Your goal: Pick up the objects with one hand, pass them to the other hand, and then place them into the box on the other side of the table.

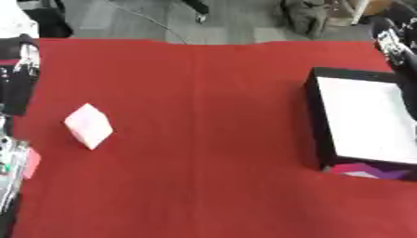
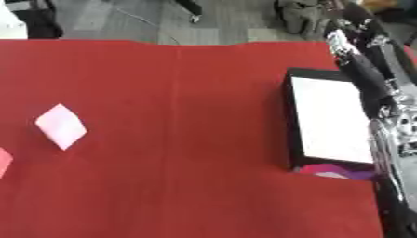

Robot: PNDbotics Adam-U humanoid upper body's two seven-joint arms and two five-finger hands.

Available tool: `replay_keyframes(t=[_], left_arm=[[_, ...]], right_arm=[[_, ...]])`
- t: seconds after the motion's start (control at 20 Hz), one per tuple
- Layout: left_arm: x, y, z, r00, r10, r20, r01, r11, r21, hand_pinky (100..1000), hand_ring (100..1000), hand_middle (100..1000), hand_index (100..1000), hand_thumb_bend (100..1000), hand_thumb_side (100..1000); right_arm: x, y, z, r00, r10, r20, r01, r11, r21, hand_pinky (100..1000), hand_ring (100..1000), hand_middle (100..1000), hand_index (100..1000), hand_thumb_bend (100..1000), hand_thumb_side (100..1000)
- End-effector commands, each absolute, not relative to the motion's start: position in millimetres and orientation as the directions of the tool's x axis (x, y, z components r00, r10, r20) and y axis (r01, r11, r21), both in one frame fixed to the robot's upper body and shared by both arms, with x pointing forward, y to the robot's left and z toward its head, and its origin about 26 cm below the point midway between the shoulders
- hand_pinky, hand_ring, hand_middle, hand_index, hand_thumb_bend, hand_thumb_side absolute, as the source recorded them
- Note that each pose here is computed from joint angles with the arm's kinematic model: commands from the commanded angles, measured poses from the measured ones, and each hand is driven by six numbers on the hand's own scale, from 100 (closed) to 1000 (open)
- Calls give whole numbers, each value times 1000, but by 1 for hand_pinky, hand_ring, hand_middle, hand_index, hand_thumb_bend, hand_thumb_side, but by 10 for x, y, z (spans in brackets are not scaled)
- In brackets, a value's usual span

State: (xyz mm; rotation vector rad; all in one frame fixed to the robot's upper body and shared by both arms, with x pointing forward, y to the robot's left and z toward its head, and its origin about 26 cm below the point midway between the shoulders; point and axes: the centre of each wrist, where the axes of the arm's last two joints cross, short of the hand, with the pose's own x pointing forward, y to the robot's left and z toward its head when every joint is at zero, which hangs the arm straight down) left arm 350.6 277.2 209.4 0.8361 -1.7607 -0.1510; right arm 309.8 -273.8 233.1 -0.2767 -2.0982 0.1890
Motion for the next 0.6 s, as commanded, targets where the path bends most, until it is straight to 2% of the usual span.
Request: replay_keyframes(t=[0.05, 0.3, 0.6], left_arm=[[3527, 2995, 2318, -55, -689, 722, -453, 662, 598, 682, 653, 686, 828, 189, 734], [3654, 3508, 2590, 153, -755, 638, -399, 543, 739, 733, 705, 720, 846, 240, 687], [3789, 4152, 2705, 377, -715, 589, -271, 523, 808, 796, 772, 765, 889, 358, 580]], right_arm=[[3061, -2783, 2416, -517, 308, 798, 146, 951, -272, 1000, 1000, 1000, 1000, 100, 557], [3061, -2799, 2409, -511, 323, 797, 151, 946, -287, 1000, 1000, 1000, 1000, 100, 554], [3064, -2808, 2401, -506, 332, 796, 155, 943, -294, 1000, 1000, 1000, 1000, 100, 557]])
